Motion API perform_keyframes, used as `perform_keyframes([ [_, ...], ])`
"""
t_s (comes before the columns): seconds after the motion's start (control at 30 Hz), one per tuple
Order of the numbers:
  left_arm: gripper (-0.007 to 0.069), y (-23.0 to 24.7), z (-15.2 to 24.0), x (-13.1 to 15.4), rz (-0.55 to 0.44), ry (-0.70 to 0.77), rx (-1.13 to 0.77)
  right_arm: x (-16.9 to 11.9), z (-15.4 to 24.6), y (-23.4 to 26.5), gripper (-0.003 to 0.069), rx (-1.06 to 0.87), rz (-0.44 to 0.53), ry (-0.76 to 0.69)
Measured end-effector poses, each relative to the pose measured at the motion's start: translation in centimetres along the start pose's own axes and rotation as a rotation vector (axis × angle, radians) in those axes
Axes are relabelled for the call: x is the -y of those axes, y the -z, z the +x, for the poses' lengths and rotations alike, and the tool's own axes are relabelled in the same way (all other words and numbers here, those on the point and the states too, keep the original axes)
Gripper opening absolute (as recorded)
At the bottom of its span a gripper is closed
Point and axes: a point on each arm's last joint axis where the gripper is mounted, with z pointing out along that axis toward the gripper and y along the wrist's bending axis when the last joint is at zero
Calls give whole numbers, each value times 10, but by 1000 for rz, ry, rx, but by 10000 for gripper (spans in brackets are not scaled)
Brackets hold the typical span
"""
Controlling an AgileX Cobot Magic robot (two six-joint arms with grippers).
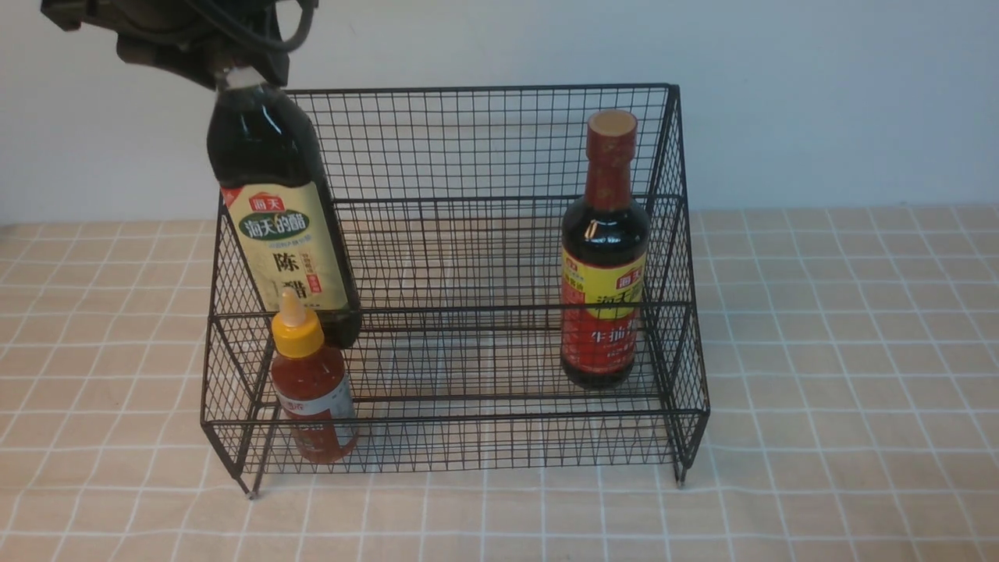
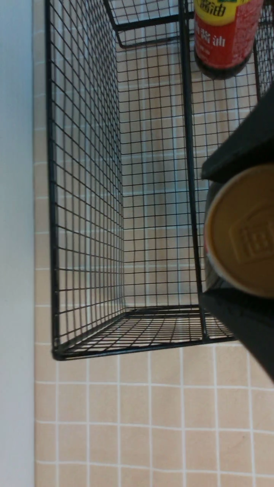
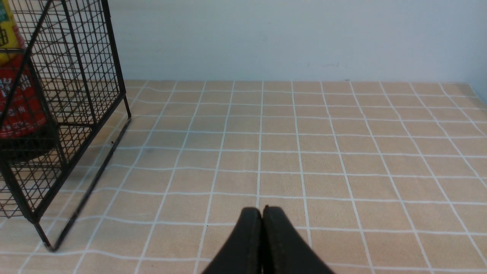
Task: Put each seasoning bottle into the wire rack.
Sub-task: Use the left arm to put the condiment bottle back on the shelf
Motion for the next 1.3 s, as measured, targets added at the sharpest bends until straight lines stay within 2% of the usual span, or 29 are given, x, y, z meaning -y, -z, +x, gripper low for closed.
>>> perform_keyframes([
  [0.37, 315, -2, 3, 6, 71, 22, -26, 0, 0, 0, -15, 0, 0, 0],
  [0.53, 315, -3, 4, 7, 80, -18, -32, 0, 0, 0, -15, 0, 0, 0],
  [0.87, 315, -27, 22, 16, -3, -100, -108, 0, 0, 0, -15, 0, 0, -8],
  [1.3, 316, -28, 22, 16, -6, -100, -107, 0, 0, 0, -15, 0, 0, -8],
])
